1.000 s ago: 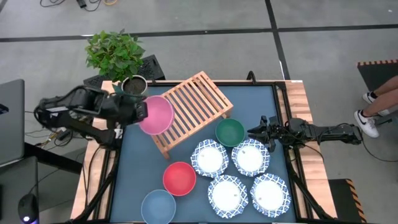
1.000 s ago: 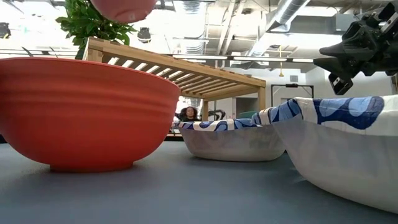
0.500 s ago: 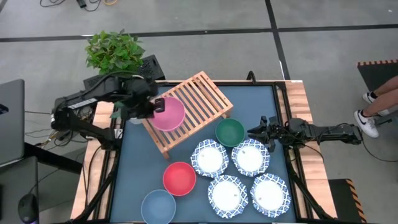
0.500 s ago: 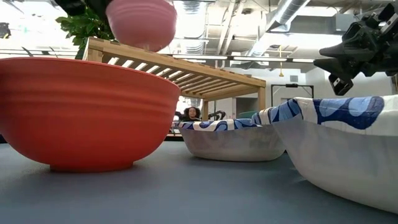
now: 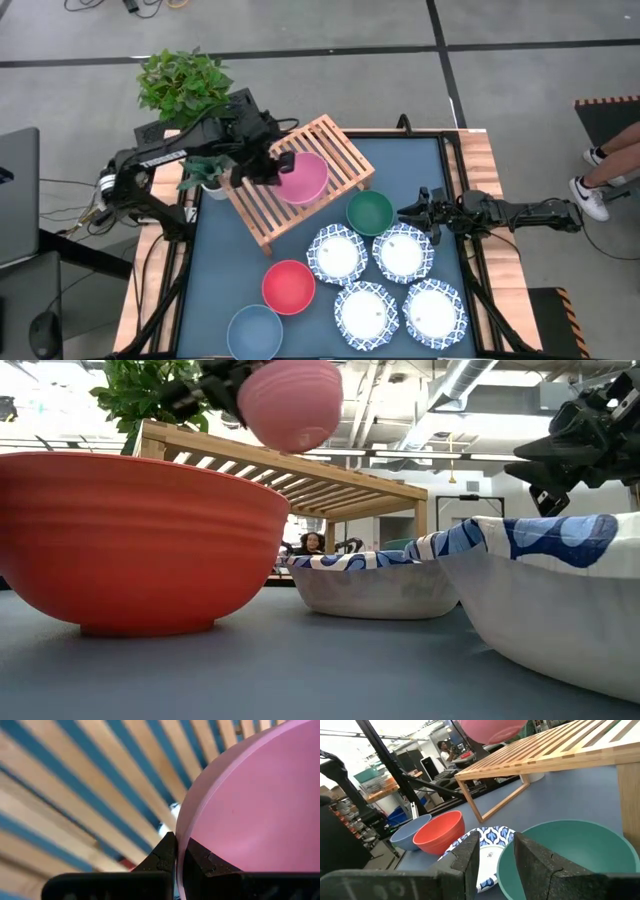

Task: Place and stack bowls onto a shelf
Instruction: Put the pink bowl on the shelf

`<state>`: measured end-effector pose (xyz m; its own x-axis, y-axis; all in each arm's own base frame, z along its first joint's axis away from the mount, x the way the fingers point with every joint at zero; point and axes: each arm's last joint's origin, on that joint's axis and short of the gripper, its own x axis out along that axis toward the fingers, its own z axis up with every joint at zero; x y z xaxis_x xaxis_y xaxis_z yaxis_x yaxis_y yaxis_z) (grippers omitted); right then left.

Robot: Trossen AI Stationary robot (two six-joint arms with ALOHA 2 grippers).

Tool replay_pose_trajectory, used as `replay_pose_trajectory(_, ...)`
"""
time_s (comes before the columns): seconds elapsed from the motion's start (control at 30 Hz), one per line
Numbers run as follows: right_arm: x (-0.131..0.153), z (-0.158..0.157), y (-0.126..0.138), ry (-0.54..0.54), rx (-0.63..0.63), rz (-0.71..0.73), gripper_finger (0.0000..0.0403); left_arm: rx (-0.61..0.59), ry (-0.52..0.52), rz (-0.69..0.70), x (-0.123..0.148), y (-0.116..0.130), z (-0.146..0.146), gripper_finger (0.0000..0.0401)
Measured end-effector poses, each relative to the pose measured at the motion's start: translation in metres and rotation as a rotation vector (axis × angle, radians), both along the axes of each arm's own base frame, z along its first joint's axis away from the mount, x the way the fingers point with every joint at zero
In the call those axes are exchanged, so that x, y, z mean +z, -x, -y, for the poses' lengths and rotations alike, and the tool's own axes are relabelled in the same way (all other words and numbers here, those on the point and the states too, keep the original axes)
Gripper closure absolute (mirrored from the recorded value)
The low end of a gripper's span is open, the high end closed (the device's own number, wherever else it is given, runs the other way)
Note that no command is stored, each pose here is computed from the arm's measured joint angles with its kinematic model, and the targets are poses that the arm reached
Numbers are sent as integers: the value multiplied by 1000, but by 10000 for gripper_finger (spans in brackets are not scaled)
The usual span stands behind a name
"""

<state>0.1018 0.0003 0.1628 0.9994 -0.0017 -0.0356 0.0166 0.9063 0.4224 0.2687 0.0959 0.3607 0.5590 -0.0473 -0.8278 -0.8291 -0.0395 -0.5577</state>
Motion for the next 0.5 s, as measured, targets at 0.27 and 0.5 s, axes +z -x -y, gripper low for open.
replay_pose_trajectory(0.27,0,0,0,0,0,0,259,4,-70,37,-9,-10,-28,401)
replay_pose_trajectory(0.5,0,0,0,0,0,0,259,26,-153,37,-8,-3,-46,401)
